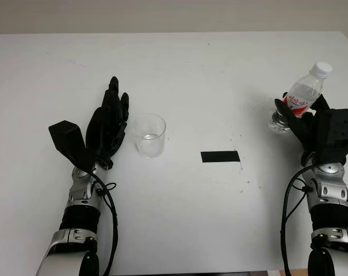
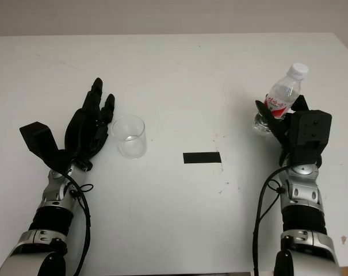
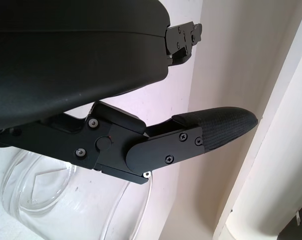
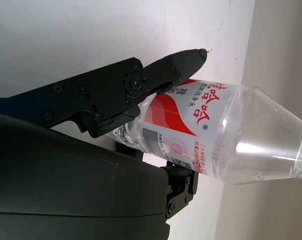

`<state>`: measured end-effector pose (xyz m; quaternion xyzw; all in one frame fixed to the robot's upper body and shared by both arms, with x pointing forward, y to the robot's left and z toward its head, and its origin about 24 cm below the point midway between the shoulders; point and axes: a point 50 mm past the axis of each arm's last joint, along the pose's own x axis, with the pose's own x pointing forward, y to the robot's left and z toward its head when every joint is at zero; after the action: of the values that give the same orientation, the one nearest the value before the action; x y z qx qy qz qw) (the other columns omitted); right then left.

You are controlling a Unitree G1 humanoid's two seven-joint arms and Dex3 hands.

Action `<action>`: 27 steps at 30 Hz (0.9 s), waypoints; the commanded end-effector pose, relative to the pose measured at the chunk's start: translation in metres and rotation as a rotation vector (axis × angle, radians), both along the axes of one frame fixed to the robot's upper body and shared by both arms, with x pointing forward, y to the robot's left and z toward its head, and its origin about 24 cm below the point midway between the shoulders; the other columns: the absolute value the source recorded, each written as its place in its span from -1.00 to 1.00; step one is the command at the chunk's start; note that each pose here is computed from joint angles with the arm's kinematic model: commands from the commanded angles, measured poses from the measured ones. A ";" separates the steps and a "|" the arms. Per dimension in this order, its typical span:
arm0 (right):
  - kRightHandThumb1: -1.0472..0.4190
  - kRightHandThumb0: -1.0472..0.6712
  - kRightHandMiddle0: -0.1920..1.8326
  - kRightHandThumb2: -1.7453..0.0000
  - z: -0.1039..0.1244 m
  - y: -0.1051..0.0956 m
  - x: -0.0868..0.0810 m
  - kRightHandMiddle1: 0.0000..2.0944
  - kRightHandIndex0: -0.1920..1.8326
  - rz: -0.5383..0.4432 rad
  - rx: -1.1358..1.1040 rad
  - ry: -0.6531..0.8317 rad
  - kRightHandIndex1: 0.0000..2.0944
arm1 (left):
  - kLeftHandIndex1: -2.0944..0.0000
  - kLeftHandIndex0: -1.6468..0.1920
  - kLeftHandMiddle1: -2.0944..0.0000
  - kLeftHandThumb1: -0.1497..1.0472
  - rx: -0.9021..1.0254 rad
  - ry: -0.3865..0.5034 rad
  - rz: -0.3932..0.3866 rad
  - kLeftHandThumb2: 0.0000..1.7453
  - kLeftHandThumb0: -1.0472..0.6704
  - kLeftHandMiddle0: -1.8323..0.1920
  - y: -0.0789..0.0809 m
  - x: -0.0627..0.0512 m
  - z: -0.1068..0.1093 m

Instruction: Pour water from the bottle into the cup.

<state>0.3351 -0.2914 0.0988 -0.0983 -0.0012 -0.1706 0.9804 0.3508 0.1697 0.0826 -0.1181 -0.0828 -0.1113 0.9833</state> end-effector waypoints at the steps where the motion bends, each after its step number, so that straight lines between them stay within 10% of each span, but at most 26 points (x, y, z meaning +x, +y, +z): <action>1: -1.00 -0.32 -0.04 0.77 -0.003 0.003 0.001 1.00 0.23 0.035 -0.003 0.006 1.00 | 0.99 1.00 0.95 1.00 0.004 0.033 0.004 -0.21 -0.78 0.99 0.001 -0.005 -0.010; 14: -1.00 -0.27 0.21 0.60 0.006 0.008 0.002 1.00 0.40 0.033 -0.159 -0.046 1.00 | 0.98 0.98 0.94 1.00 0.004 0.029 0.000 -0.22 -0.79 0.97 0.001 -0.005 -0.011; 27: -1.00 -0.22 -0.26 0.54 0.062 0.063 0.033 1.00 0.20 0.187 -0.674 -0.192 1.00 | 0.97 0.98 0.94 1.00 0.003 0.031 -0.001 -0.24 -0.79 0.96 -0.001 -0.005 -0.012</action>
<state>0.3638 -0.2352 0.1415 -0.3819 -0.1237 -0.0825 0.9122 0.3501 0.1688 0.0827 -0.1158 -0.0879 -0.1143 0.9828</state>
